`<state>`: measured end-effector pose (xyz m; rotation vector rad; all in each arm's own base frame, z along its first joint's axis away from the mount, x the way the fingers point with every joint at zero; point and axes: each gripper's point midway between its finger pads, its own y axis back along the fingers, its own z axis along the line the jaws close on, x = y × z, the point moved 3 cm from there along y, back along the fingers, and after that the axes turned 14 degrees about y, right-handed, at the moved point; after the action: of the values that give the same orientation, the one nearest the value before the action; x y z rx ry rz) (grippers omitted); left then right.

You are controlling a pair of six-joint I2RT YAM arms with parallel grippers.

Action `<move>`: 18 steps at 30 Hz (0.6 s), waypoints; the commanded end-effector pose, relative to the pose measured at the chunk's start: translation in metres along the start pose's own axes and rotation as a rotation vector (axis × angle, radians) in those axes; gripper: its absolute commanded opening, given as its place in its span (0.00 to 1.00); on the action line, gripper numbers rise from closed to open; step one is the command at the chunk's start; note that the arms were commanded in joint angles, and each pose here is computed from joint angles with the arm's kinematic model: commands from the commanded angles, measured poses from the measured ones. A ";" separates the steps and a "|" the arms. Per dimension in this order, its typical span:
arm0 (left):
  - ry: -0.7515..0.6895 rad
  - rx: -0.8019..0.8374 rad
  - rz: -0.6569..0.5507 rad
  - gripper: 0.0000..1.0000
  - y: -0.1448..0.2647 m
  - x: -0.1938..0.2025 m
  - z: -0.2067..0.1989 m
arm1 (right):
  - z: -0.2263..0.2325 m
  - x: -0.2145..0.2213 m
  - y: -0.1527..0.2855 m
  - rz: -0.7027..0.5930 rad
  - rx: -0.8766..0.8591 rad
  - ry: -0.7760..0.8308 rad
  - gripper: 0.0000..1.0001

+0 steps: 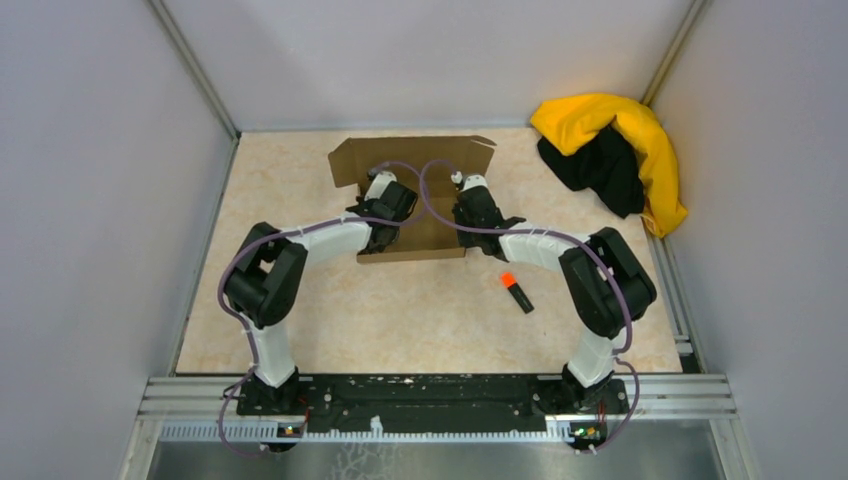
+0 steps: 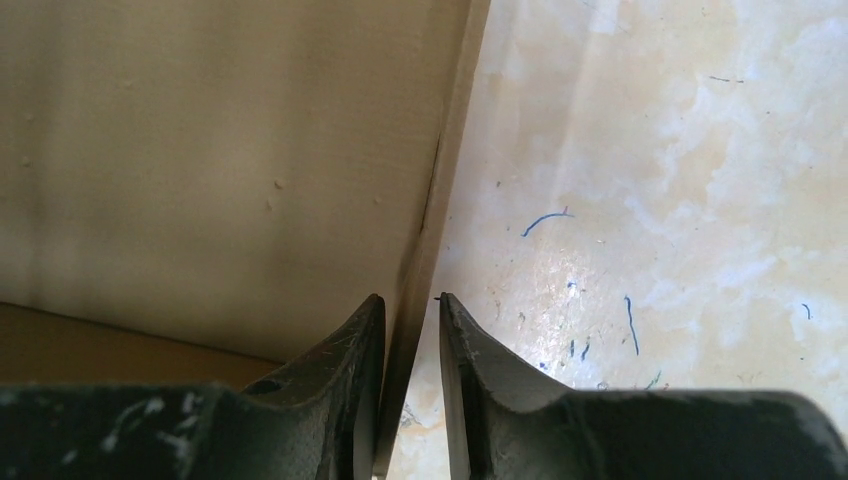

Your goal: Fold the paper box

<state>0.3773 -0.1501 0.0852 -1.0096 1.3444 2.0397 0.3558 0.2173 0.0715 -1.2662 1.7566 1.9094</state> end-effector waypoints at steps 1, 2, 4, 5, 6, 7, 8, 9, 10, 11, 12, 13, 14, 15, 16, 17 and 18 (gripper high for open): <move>-0.089 -0.109 -0.065 0.08 -0.007 -0.011 0.012 | -0.010 -0.029 0.018 -0.100 0.025 -0.008 0.26; -0.095 -0.112 -0.068 0.09 -0.007 -0.011 0.011 | -0.010 -0.030 0.018 -0.102 0.023 -0.010 0.26; -0.092 -0.108 -0.067 0.10 -0.009 -0.011 0.009 | -0.010 -0.029 0.018 -0.101 0.020 -0.011 0.26; -0.090 -0.105 -0.063 0.11 -0.010 -0.010 0.007 | -0.010 -0.029 0.017 -0.099 0.019 -0.011 0.26; -0.089 -0.101 -0.059 0.12 -0.011 -0.008 0.006 | -0.010 -0.028 0.017 -0.097 0.018 -0.011 0.25; -0.085 -0.099 -0.056 0.12 -0.012 -0.007 0.005 | -0.011 -0.028 0.016 -0.096 0.019 -0.011 0.25; -0.080 -0.097 -0.052 0.13 -0.013 -0.006 0.004 | -0.011 -0.028 0.016 -0.097 0.017 -0.012 0.25; -0.072 -0.085 -0.042 0.15 -0.014 -0.003 0.002 | -0.011 -0.027 0.016 -0.096 0.017 -0.010 0.25; -0.062 -0.068 -0.032 0.17 -0.016 0.000 -0.001 | -0.011 -0.027 0.016 -0.094 0.017 -0.009 0.25; -0.052 -0.052 -0.021 0.19 -0.018 0.002 -0.002 | -0.012 -0.026 0.016 -0.092 0.018 -0.009 0.25; -0.041 -0.030 -0.011 0.23 -0.019 0.004 -0.005 | -0.012 -0.026 0.017 -0.092 0.017 -0.010 0.25; -0.028 -0.014 -0.001 0.26 -0.020 0.007 -0.006 | -0.013 -0.026 0.017 -0.093 0.016 -0.010 0.25; -0.016 -0.001 0.007 0.30 -0.021 0.008 -0.007 | -0.013 -0.027 0.018 -0.096 0.017 -0.010 0.25; -0.010 0.009 0.015 0.36 -0.023 0.010 -0.008 | -0.014 -0.028 0.019 -0.098 0.019 -0.013 0.25; -0.006 0.016 0.021 0.43 -0.024 0.011 -0.008 | -0.014 -0.028 0.020 -0.099 0.016 -0.014 0.25; -0.005 0.016 0.023 0.47 -0.024 0.012 -0.008 | -0.015 -0.027 0.020 -0.099 0.015 -0.014 0.25; -0.004 0.017 0.024 0.50 -0.024 0.011 -0.009 | -0.015 -0.027 0.020 -0.098 0.016 -0.014 0.25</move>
<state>0.3883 -0.1465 0.0695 -0.9754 1.3247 2.0605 0.3577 0.2114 0.0779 -1.2698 1.7484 1.8942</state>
